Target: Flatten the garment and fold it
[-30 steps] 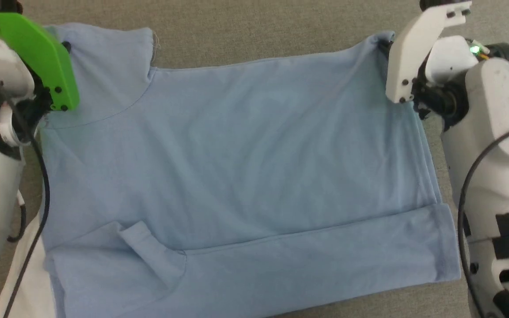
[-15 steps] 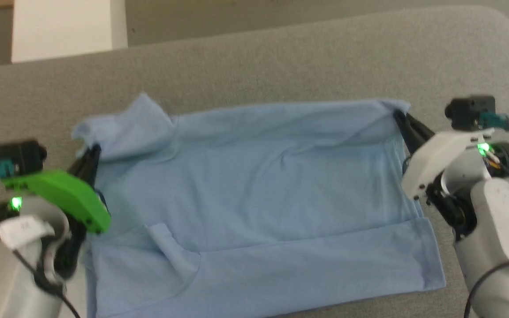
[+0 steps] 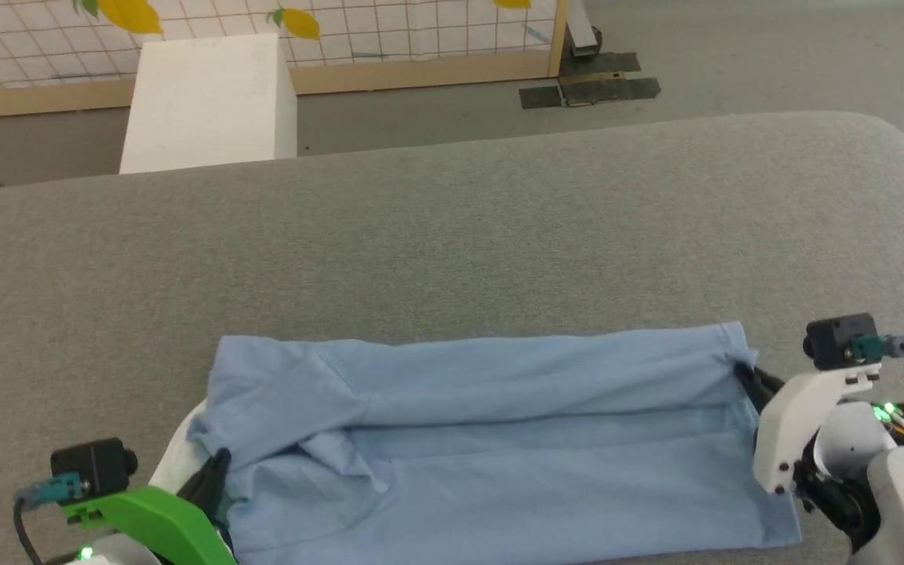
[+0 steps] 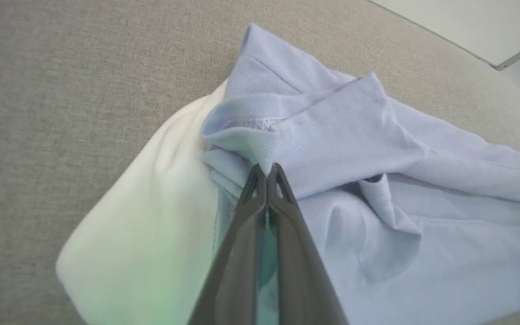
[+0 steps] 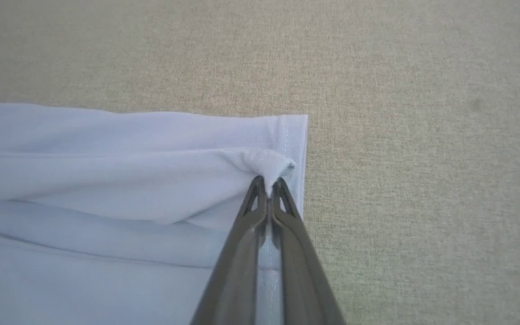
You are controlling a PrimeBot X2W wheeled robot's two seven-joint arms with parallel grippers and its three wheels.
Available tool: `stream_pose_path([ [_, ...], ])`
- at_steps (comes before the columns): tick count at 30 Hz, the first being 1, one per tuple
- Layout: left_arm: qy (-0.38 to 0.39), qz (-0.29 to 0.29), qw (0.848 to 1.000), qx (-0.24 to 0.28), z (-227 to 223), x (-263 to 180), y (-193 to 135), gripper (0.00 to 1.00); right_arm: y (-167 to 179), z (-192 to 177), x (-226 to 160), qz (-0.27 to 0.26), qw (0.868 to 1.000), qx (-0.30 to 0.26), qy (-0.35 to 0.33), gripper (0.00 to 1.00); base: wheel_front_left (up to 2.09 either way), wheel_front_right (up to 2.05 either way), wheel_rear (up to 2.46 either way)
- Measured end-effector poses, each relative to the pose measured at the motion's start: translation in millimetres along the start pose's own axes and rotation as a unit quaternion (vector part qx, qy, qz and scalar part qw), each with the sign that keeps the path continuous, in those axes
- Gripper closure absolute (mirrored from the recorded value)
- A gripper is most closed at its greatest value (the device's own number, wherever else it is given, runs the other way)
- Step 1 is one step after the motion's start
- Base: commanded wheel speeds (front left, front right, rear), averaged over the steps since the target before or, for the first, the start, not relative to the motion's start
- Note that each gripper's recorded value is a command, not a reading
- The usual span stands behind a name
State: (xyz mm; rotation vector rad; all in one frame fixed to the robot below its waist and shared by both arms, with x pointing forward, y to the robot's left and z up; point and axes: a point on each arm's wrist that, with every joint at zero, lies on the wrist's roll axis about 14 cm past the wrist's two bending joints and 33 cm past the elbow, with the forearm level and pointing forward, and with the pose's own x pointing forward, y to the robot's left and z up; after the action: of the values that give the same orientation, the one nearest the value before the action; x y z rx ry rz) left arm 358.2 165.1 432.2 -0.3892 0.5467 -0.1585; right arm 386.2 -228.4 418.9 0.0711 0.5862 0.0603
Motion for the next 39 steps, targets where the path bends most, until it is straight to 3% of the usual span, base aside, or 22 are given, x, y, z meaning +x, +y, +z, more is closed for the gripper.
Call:
stream_pose_path([
  [5,0.049,0.011,0.999,-0.018,-32.0,-8.9,5.7,1.00,0.9,-41.3,3.0,0.000,0.995,-0.026,0.092,1.00,0.00,0.00,0.00],
  [9,0.079,0.018,0.996,-0.026,-49.7,-8.6,9.1,1.00,3.0,-49.7,7.6,0.003,0.993,-0.026,0.112,1.00,0.00,0.00,0.00],
  [10,0.086,0.016,0.996,-0.031,-54.1,-8.9,8.1,1.00,3.7,-50.4,8.7,0.004,0.993,-0.025,0.115,0.93,0.00,0.00,0.00],
  [11,0.091,0.016,0.995,-0.037,-56.7,-9.1,7.6,1.00,4.2,-50.9,9.0,0.004,0.993,-0.024,0.116,0.72,0.00,0.00,0.00],
  [12,0.094,0.016,0.995,-0.042,-58.7,-9.7,7.0,0.75,4.6,-50.8,9.1,0.004,0.993,-0.020,0.115,0.00,0.00,0.00,0.00],
  [13,0.093,0.016,0.994,-0.047,-58.4,-10.3,6.3,0.28,4.6,-50.3,8.8,0.004,0.993,-0.014,0.114,0.00,0.00,0.00,0.00],
  [14,0.089,0.015,0.995,-0.049,-57.2,-11.1,5.5,0.00,4.4,-49.0,8.4,0.004,0.994,-0.007,0.111,0.00,0.00,0.00,0.00],
  [22,-0.008,-0.003,0.998,-0.061,-25.1,-24.7,-7.1,0.00,9.8,-41.2,-10.4,0.000,0.997,0.055,0.046,0.00,0.00,0.00,0.00],
  [27,-0.102,0.001,0.995,-0.021,7.6,-34.0,-6.9,0.00,19.1,-13.3,-24.3,0.000,0.996,0.082,-0.041,0.00,0.00,0.00,0.00],
  [33,-0.229,0.002,0.972,0.054,59.8,-34.7,-13.7,0.00,10.7,20.2,-38.8,-0.025,0.986,0.093,-0.135,0.00,0.00,0.00,0.00],
  [39,-0.300,0.002,0.949,0.097,93.1,-28.6,-20.7,0.00,-0.3,20.9,-42.8,-0.044,0.982,0.103,-0.152,0.00,0.00,0.00,0.00],
])
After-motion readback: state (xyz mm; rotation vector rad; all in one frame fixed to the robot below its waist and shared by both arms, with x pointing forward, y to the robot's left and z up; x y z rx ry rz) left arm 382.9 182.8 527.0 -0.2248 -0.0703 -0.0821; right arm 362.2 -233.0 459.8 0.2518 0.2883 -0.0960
